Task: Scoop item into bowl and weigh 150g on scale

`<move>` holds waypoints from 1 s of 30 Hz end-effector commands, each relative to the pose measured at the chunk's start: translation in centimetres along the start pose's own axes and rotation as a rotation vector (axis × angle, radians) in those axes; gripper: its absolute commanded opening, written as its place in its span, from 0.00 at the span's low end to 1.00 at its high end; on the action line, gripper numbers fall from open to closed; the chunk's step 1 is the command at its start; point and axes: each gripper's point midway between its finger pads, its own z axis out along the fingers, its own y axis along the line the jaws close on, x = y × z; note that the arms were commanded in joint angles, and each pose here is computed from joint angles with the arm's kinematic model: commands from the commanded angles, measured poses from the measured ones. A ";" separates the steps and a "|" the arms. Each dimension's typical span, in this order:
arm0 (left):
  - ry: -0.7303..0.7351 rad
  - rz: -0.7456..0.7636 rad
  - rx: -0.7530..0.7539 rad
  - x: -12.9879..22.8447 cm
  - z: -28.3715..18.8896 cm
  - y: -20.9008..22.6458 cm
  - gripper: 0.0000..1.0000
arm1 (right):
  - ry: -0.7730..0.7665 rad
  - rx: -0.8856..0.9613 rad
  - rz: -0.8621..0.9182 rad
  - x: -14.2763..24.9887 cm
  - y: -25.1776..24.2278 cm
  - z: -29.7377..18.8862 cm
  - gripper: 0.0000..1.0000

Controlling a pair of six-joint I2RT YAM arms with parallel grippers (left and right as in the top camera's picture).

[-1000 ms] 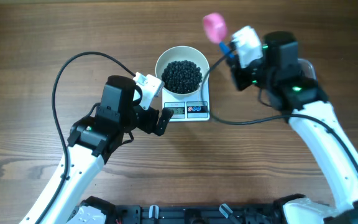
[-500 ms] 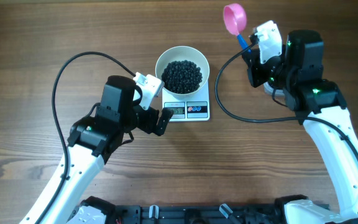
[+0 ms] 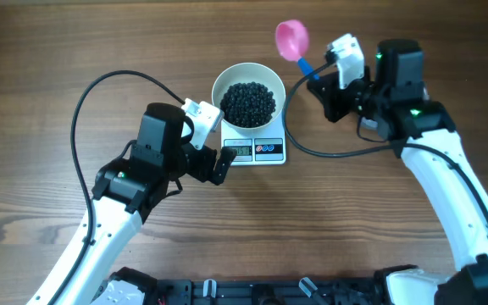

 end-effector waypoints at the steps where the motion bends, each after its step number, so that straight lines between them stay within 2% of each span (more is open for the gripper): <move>1: 0.012 0.011 0.012 0.3 0.3 -0.2 1.00 | 0.024 -0.085 -0.005 0.6 2.1 1.5 0.04; 12: 0.012 0.011 0.012 0.3 0.3 -0.2 1.00 | 0.146 -0.101 -0.067 3.7 3.6 5.3 0.04; 19: 0.012 0.011 0.011 0.3 0.3 -0.2 1.00 | 0.172 -0.117 -0.152 4.5 4.2 5.6 0.04; 25: 0.012 0.011 0.012 0.3 0.3 -0.2 1.00 | 0.255 -0.043 -0.175 6.3 3.2 6.3 0.04; 30: 0.012 0.011 0.011 0.3 0.3 -0.2 1.00 | 0.263 -0.053 -0.184 6.6 3.7 6.6 0.04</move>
